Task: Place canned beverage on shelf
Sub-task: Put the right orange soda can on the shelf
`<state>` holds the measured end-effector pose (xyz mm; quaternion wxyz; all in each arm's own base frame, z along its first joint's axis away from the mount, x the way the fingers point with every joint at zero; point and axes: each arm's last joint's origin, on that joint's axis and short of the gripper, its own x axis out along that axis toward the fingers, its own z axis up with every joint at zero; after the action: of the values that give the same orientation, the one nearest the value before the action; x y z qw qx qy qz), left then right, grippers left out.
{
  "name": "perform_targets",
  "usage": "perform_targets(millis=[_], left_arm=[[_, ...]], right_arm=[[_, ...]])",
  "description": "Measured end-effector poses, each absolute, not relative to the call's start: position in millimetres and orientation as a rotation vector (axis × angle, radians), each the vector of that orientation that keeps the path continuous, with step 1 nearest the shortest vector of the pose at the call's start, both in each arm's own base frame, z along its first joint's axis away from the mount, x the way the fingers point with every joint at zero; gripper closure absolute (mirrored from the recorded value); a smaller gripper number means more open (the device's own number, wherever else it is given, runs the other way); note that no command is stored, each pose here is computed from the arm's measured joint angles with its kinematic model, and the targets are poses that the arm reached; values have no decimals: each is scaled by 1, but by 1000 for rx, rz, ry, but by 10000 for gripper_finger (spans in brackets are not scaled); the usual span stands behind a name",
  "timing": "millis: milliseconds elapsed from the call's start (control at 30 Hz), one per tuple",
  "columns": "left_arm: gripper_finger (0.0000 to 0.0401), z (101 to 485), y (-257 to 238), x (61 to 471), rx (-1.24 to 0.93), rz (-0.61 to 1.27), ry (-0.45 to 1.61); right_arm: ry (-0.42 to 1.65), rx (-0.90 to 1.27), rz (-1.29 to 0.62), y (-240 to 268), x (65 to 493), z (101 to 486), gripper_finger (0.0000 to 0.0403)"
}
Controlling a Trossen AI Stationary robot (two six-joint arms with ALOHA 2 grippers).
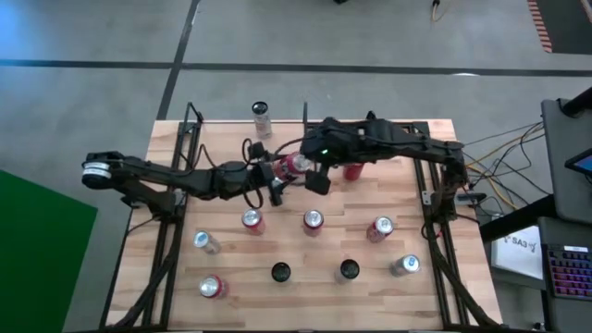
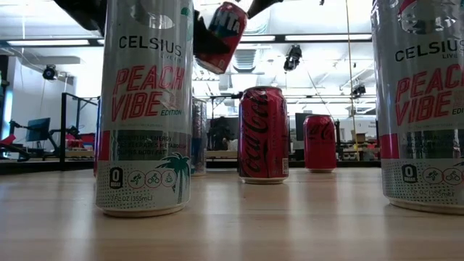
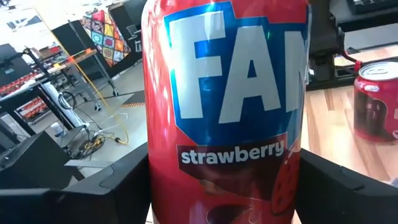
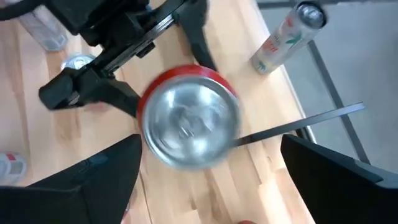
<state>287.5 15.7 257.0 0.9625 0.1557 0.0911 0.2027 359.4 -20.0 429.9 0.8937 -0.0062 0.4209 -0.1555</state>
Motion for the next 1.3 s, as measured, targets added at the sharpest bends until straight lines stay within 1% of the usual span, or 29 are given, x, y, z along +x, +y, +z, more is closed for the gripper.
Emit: perform_targets(millis=[133,300,433,600,733,867,933,1033,1133,1300], left_arm=[[119,267,15,272,297,408,96],[119,270,14,247,272,389,10],[119,275,13,228,237,385,-94],[119,272,13,211,213,378,-148],[119,273,10,202,206,305,-226],[119,271,8,198,201,216,-289],[119,272,7,198,190,209,-314],[119,269,7,201,181,208,-296],[119,265,8,205,170,204,-275],[119,261,8,213,152,199,-253]], right_arm=[[835,-11,-322,-20,344,442,30],[800,-8,-314,-17,331,445,29],[766,-7,-306,-15,321,439,28],[694,12,-305,-13,313,417,28],[581,-5,-290,-13,308,399,28],[405,-58,-246,-12,313,375,28],[298,-87,-210,-11,319,363,28],[138,-127,-172,-10,327,349,28],[26,-152,-172,-10,334,337,28],[-28,-164,-171,-10,337,332,28]])
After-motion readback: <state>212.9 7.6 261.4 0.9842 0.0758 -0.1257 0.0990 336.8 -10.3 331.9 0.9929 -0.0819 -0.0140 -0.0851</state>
